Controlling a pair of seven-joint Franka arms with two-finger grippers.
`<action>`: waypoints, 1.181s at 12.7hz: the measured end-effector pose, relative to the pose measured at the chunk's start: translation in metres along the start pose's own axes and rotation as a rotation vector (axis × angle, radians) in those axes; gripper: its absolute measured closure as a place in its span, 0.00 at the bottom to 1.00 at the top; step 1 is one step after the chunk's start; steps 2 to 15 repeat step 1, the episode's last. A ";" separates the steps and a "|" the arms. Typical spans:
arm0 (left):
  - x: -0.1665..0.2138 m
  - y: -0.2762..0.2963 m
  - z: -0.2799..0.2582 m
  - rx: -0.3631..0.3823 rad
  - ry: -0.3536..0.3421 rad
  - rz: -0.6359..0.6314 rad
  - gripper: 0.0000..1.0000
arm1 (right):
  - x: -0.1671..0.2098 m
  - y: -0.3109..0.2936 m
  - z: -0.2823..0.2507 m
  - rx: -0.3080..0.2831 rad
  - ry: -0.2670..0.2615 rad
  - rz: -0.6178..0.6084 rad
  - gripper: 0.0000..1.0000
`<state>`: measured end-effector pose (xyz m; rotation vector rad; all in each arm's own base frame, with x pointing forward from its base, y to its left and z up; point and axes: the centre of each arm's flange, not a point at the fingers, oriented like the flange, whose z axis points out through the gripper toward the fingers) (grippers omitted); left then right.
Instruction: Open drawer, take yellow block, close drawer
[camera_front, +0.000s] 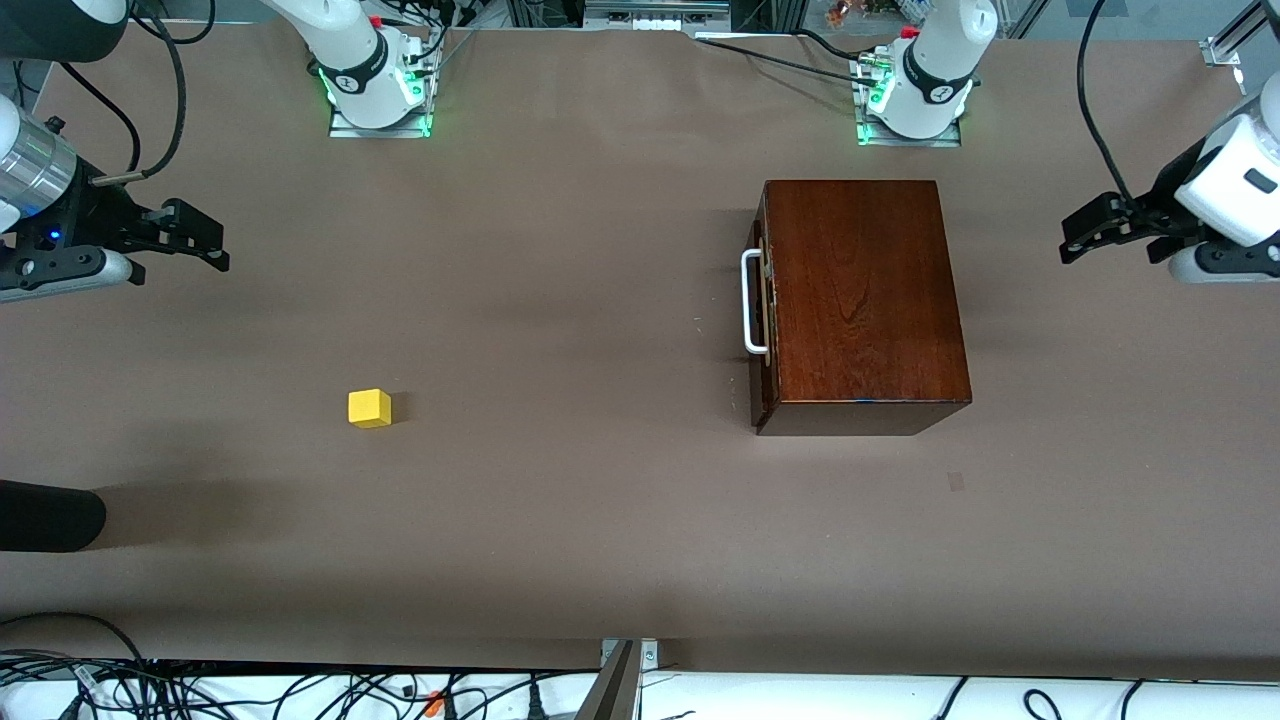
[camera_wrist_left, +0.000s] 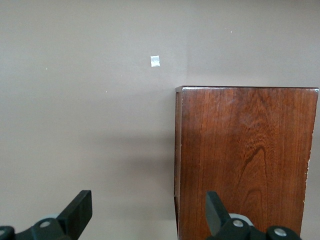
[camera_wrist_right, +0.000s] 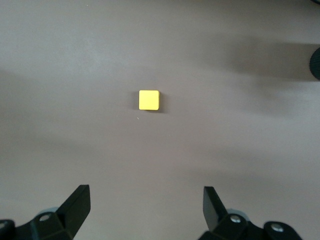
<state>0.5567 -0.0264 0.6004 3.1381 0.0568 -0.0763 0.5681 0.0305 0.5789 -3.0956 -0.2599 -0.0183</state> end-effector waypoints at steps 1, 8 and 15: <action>0.001 -0.001 0.001 0.000 -0.001 -0.002 0.00 | 0.000 -0.001 0.000 0.000 0.001 -0.002 0.00; 0.001 -0.001 0.001 0.000 -0.001 -0.002 0.00 | 0.000 -0.001 0.000 0.000 0.001 -0.002 0.00; 0.001 -0.001 0.001 0.000 -0.001 -0.002 0.00 | 0.000 -0.001 0.000 0.000 0.001 -0.002 0.00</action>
